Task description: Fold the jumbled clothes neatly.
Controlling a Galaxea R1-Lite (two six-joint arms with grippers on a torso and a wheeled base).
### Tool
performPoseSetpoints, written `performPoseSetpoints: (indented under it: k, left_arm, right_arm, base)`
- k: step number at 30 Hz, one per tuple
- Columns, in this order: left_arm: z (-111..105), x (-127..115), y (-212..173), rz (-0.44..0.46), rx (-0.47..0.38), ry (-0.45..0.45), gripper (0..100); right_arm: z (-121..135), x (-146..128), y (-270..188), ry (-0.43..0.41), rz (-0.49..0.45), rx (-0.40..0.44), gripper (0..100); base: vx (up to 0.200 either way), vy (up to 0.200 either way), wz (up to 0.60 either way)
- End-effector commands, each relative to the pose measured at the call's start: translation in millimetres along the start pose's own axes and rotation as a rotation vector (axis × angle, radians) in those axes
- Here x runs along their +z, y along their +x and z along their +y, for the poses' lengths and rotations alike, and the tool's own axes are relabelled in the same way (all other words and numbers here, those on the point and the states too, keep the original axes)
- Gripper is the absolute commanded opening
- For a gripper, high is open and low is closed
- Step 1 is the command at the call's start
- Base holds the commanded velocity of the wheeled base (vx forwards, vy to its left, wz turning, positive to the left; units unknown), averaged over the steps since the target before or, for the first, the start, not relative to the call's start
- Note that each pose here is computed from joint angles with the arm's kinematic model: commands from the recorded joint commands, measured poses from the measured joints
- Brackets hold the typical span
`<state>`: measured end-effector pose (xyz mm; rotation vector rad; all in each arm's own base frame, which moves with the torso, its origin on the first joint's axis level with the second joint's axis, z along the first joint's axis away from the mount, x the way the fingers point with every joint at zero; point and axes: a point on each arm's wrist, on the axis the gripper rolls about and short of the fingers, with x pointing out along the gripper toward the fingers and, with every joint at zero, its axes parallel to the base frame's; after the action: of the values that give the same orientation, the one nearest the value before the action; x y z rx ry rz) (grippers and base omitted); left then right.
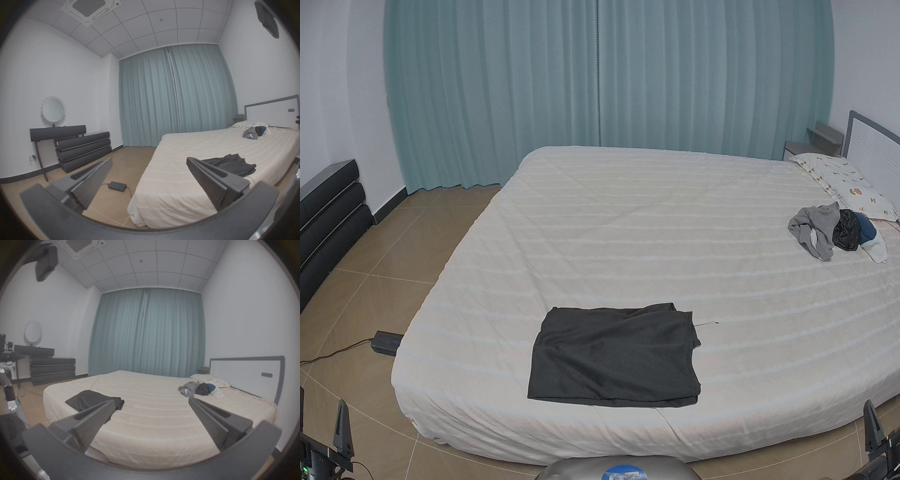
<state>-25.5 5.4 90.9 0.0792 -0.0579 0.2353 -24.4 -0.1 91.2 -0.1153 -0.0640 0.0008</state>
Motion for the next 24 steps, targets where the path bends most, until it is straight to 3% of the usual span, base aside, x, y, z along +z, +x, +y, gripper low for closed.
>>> performPoseSetpoints:
  k: [1, 4, 8, 12, 20, 24]
  left_arm:
    - [-2.0, -8.3, 1.5, -0.001, -0.041, -0.004, 100]
    - [-3.6, -8.2, 1.2, -0.008, -0.113, -0.011, 100]
    - [-4.3, -8.3, 1.3, -0.007, -0.139, -0.012, 100]
    - [-5.3, -8.4, 1.1, -0.009, -0.185, -0.016, 100]
    - [-5.0, -8.6, 1.1, 0.001, -0.17, -0.102, 100]
    - [-3.1, -10.0, 1.1, 0.014, -0.086, -0.117, 100]
  right_arm:
    - [2.1, -8.7, 0.7, -0.03, -0.006, 0.041, 100]
    - [2.6, -9.3, 0.7, -0.02, -0.002, 0.06, 100]
    - [2.4, -10.1, 0.7, 0.033, 0.009, 0.046, 100]
    - [2.6, -16.3, 0.4, 0.087, 0.076, 0.026, 100]
    - [2.1, -15.8, 0.6, 0.096, 0.065, 0.006, 100]
    - [2.4, -15.8, 0.6, 0.095, 0.064, 0.023, 100]
  base:
    - [0.0, 0.0, 0.0]
    - [0.0, 0.0, 0.0]
    - [0.0, 0.0, 0.0]
    - [0.0, 0.0, 0.0]
    - [0.0, 0.0, 0.0]
    - [0.0, 0.0, 0.0]
